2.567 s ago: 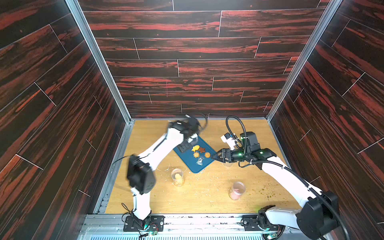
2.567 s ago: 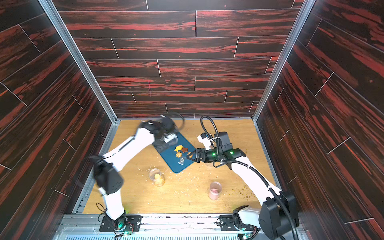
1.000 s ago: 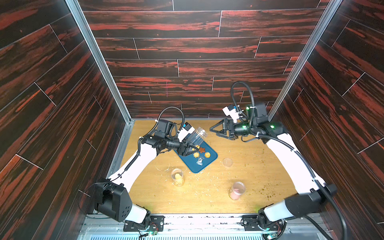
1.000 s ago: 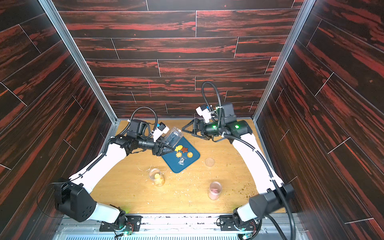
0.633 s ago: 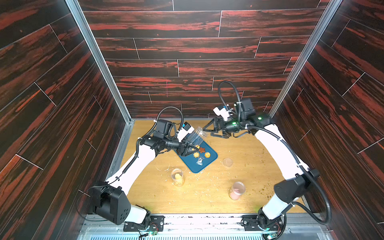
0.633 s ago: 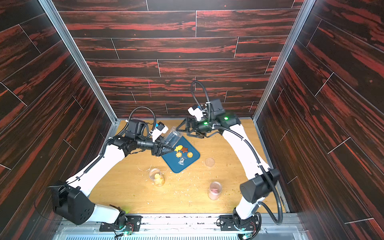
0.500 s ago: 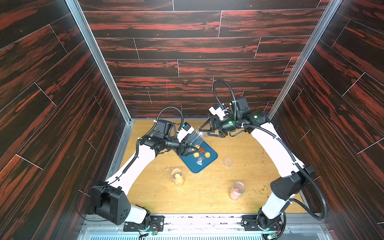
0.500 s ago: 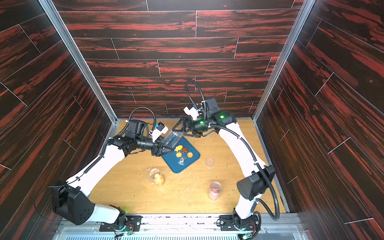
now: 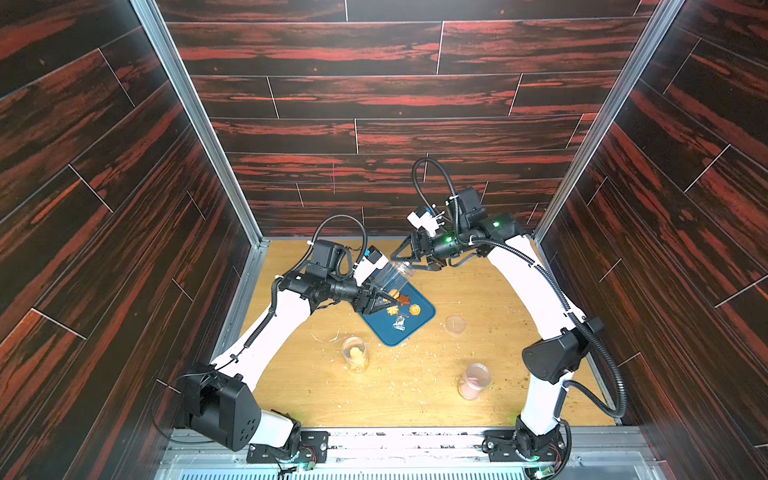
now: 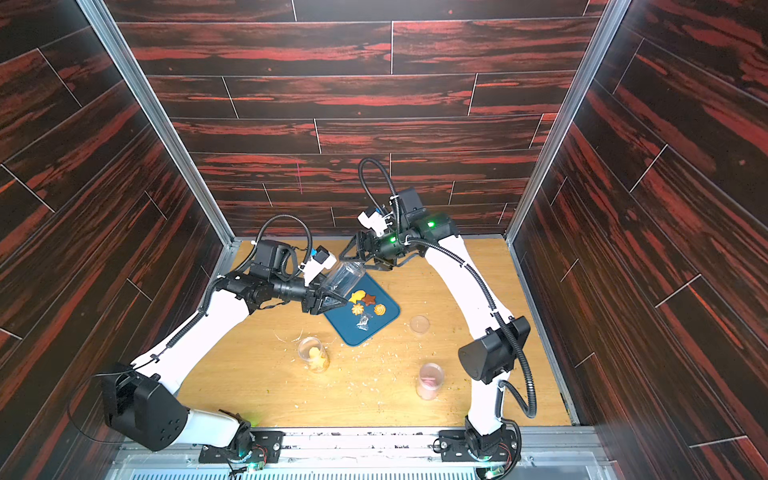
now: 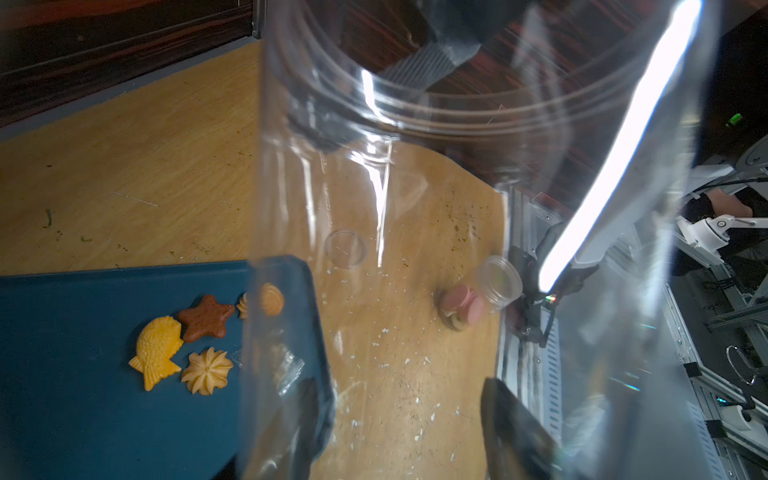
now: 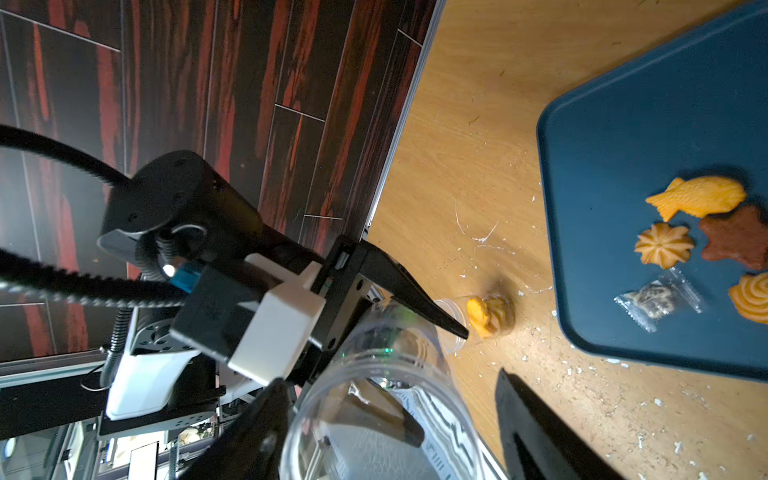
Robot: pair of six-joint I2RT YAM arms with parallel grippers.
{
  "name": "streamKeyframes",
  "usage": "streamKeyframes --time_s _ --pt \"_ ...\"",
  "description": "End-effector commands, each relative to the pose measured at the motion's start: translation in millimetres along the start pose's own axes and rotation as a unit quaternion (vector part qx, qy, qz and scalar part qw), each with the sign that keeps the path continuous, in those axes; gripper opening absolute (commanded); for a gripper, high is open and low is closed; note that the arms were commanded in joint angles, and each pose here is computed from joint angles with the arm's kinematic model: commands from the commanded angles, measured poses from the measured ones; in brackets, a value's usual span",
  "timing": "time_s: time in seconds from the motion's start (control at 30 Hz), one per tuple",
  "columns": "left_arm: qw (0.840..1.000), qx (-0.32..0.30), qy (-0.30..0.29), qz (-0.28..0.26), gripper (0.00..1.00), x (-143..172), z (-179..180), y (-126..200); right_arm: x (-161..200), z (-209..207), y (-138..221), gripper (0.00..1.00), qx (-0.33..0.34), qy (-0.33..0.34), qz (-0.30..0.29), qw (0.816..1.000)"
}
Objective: Pour the cookies out of the jar
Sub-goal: Place the jar at the center of the board.
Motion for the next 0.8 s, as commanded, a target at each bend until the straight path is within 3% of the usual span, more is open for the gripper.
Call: streamKeyframes --time_s 0.0,0.43,0.6,0.77 --pt "1.0 0.003 -0.023 -0.004 0.6 -0.3 -12.5 9.3 3.9 -2.6 -7.1 0.78 -0.003 -0.011 0.022 1.0" --pt "1.0 -0.002 -0.031 0.001 0.6 1.4 -13.1 9.5 7.7 -0.7 -13.6 0.8 -0.019 -0.019 0.04 0.999" --pt "1.0 -0.005 -0.02 0.014 0.6 6.9 -13.8 10.0 7.1 4.6 -12.9 0.85 -0.041 -0.019 0.039 0.998" --pt "1.0 -0.007 -0.021 0.015 0.6 6.5 -14.0 10.1 9.7 3.9 -13.3 0.83 -0.043 -0.022 0.045 0.998"
Point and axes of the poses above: each gripper's point midway between its finger pads, its own y axis back along the fingers, its own z axis along the line the jaws close on, x = y × z, the point moved 9 cm from there along y, back along the fingers, and after that the axes turned 13 degrees about y, right-handed, at the moved point
